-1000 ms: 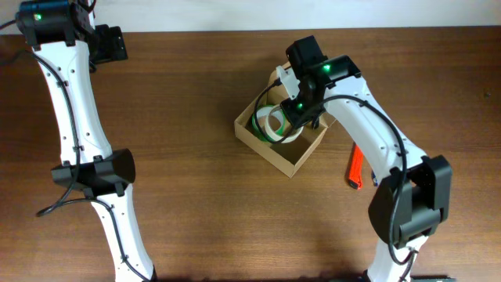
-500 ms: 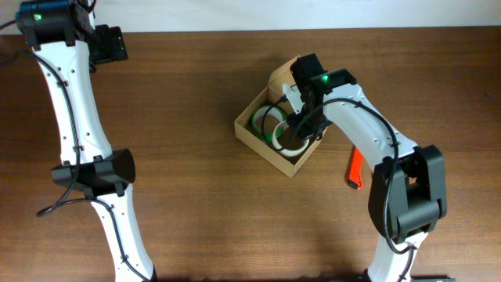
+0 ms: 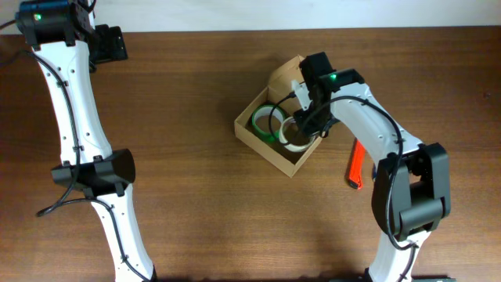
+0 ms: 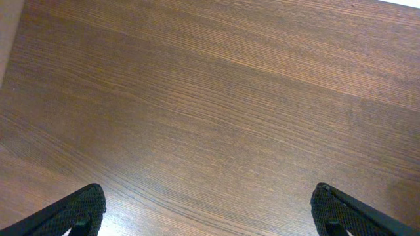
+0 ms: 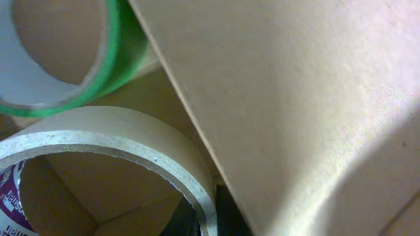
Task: Pack container
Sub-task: 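Carry the masking tape into the box beside the green tape, then lower the masking tape into the box and open the right gripper, then push the tape rolls down inside the box with the right gripper, then move the right gripper to the orange box cutter and grasp it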
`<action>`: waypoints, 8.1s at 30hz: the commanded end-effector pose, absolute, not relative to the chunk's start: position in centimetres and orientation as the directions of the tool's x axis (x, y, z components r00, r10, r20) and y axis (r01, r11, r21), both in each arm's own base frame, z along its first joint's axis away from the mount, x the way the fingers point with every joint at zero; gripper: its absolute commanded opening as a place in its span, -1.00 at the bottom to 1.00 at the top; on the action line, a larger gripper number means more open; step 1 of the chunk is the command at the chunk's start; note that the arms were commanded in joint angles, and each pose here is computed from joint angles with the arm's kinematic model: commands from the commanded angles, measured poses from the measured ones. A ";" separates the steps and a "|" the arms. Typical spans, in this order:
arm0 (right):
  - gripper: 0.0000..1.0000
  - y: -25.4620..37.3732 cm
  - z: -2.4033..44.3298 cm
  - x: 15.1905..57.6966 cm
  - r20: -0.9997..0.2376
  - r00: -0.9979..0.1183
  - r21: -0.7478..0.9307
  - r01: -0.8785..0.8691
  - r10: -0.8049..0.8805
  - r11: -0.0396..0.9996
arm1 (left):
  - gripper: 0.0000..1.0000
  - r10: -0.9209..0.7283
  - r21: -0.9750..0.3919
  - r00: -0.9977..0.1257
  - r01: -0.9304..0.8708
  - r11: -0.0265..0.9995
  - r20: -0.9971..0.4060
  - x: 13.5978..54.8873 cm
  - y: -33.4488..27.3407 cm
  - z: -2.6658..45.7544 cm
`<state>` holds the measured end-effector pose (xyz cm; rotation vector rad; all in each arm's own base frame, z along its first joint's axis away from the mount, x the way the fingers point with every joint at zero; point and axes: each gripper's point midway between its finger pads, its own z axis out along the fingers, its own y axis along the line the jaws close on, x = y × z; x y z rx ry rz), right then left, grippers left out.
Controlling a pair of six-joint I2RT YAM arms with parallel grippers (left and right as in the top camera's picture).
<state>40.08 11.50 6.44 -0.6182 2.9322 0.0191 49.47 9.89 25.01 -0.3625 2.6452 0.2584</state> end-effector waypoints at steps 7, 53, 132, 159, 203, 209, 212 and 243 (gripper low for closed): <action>-0.92 10.9 5.8 39.8 -0.123 -0.912 -0.032 -0.389 -0.390 0.920 | 1.00 -0.206 0.116 -0.862 -0.289 0.950 -0.464 49.4 9.8 25.3; -0.38 10.0 4.8 39.4 -0.103 -0.920 -0.072 -0.371 -0.377 0.926 | 0.99 -0.206 0.116 -0.862 -0.289 0.950 -0.464 49.4 9.8 25.3; -0.93 18.2 10.1 42.7 -0.183 -0.853 -0.059 -0.486 -0.489 0.872 | 1.00 -0.206 0.116 -0.862 -0.289 0.950 -0.464 49.4 9.8 25.3; -0.92 15.9 4.9 39.1 -0.027 -0.887 -0.059 -0.459 -0.461 0.886 | 1.00 -0.206 0.116 -0.862 -0.289 0.950 -0.464 49.4 9.8 25.3; -0.85 -2.2 32.3 39.9 -0.576 -0.816 -0.119 0.020 -0.052 0.993 | 1.00 -0.206 0.116 -0.862 -0.289 0.950 -0.464 49.4 9.8 25.3; -0.53 -7.5 27.3 34.2 -0.475 -0.842 0.013 0.286 0.257 0.958 | 1.00 -0.206 0.116 -0.862 -0.289 0.950 -0.464 49.4 9.8 25.3; -0.43 -7.8 23.1 32.1 -0.362 -0.867 0.023 0.358 0.342 0.933 | 1.00 -0.206 0.116 -0.862 -0.289 0.950 -0.464 49.4 9.8 25.3; -0.10 -1.7 1.1 31.4 0.022 -0.942 0.064 0.336 0.335 0.940 | 1.00 -0.206 0.116 -0.862 -0.289 0.950 -0.464 49.4 9.8 25.3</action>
